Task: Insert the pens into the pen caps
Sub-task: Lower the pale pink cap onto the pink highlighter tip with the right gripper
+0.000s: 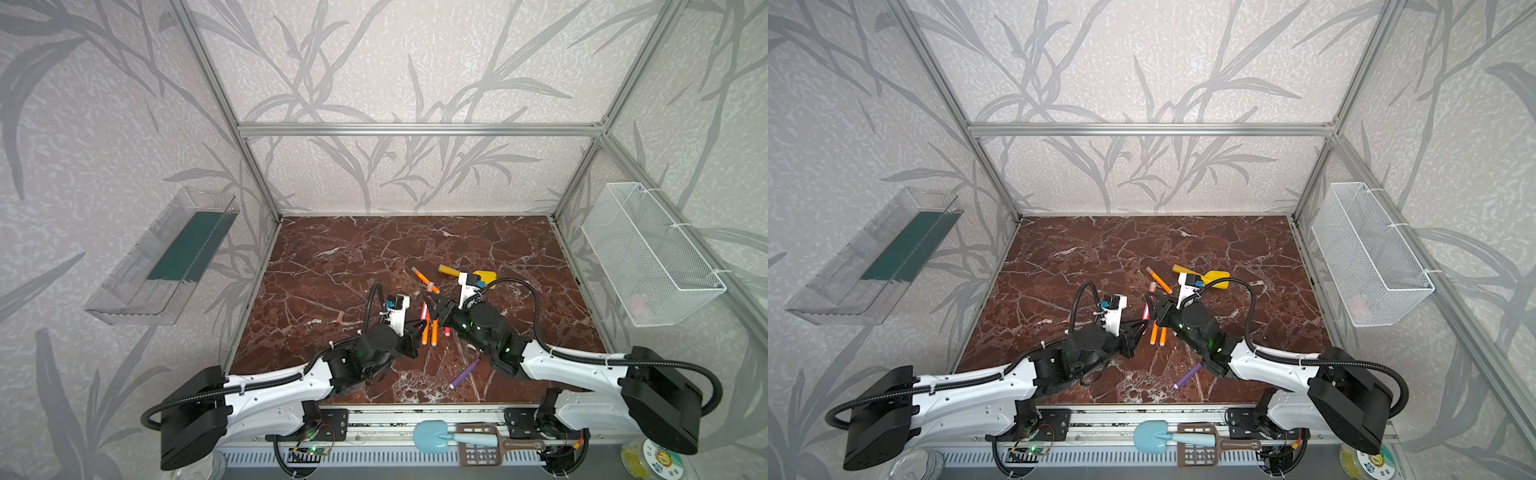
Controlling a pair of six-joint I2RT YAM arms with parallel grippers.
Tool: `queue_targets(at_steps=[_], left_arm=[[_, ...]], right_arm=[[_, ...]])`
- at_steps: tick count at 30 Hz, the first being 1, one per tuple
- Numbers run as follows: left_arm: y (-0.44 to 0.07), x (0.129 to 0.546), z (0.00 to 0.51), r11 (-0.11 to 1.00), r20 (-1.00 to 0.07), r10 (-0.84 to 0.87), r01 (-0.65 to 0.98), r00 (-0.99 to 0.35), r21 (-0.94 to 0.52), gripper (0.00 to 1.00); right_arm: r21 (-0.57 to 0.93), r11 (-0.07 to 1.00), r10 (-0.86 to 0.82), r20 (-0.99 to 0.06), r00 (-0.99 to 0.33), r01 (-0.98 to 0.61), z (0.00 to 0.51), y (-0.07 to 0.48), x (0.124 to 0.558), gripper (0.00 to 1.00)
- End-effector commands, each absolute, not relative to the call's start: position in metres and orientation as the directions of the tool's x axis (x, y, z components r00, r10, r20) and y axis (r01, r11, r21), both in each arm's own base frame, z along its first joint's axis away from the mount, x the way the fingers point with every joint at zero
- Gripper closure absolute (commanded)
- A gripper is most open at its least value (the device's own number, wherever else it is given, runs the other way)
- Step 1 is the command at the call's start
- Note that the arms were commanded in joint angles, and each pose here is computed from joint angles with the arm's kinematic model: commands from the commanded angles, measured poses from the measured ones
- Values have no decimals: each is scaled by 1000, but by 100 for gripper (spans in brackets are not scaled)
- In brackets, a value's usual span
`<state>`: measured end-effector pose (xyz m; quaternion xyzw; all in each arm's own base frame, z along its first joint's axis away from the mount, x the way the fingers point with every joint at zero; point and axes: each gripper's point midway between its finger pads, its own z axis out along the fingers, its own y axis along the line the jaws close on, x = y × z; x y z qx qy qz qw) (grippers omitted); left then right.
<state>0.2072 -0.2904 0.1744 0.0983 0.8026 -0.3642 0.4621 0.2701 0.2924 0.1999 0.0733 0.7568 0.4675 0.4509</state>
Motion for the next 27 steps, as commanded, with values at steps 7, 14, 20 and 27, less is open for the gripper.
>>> queue_targets(at_steps=[7, 14, 20, 27], left_arm=[[-295, 208, 179, 710, -822, -172, 511, -542, -485, 100], [-294, 211, 181, 722, -830, -164, 509, -533, -469, 100], [-295, 216, 185, 742, -840, -150, 502, -521, -444, 84], [-297, 224, 185, 766, -853, -133, 494, -505, -412, 70]], right_arm=[[736, 572, 461, -653, -600, -362, 210, 311, 272, 75], [743, 560, 452, -645, -616, -367, 210, 315, 270, 92], [760, 530, 451, -629, -634, -377, 210, 321, 268, 100], [770, 509, 452, -619, -642, -384, 208, 326, 264, 100]])
